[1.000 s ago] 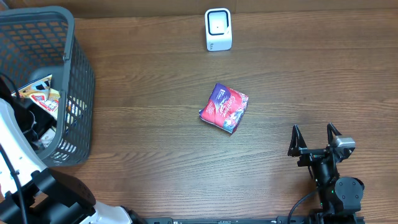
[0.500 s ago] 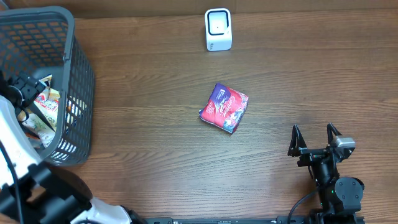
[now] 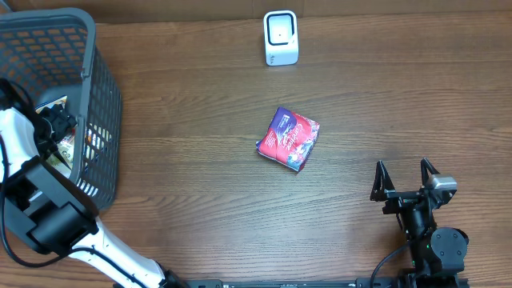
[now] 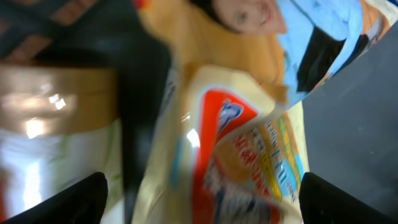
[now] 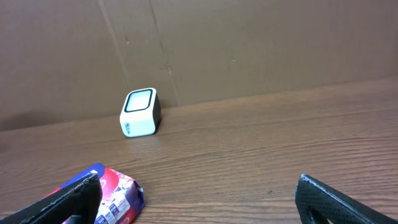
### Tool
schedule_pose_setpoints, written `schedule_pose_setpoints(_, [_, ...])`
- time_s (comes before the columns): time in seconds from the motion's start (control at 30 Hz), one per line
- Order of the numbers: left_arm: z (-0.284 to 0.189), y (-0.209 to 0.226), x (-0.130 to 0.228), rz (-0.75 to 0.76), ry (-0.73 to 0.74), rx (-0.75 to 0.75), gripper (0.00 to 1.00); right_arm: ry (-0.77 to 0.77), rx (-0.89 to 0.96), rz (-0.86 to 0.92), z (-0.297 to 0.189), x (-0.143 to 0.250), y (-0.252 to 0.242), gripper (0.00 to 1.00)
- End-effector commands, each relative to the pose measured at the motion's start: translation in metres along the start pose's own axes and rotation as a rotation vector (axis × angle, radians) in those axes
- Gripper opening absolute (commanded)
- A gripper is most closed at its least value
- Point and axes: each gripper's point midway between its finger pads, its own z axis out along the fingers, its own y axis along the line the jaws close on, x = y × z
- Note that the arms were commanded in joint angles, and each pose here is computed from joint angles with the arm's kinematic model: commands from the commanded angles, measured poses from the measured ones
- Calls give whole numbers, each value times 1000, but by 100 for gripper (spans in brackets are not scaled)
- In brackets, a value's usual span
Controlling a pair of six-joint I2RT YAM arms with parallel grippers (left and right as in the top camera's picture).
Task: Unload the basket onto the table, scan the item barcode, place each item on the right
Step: 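Lower the left gripper into the basket and grasp the yellow snack bag, then lift the yellow bag out and drop it on the table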
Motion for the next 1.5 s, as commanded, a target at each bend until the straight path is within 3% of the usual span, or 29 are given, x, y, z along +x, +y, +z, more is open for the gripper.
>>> schedule_pose_setpoints(0.0, [11,-14,-1,71,-4,12,89,-9,10,-5,0,1,-2,100])
schedule_pose_setpoints(0.1, [14,-23,-2,95,-17,19,85,-9,11,-5,0,0,-2,100])
schedule_pose_setpoints(0.17, [15,-25,-2,100,-21,21,76,-9,10,-5,0,1,-2,100])
schedule_pose_setpoints(0.43, [15,-24,2,133,-4,16,4,-9,11,-5,0,1,-2,100])
schedule_pose_setpoints(0.7, [-30,-24,-8,173,-41,8,4,-9,11,-5,0,1,-2,100])
schedule_pose_setpoints(1.03, [-194,-52,-36,183,-355,200,4,-9,11,-5,0,1,-2,100])
schedule_pose_setpoints(1.47, [-353,-39,-3,141,-671,290,4,-9,11,-5,0,1,-2,100])
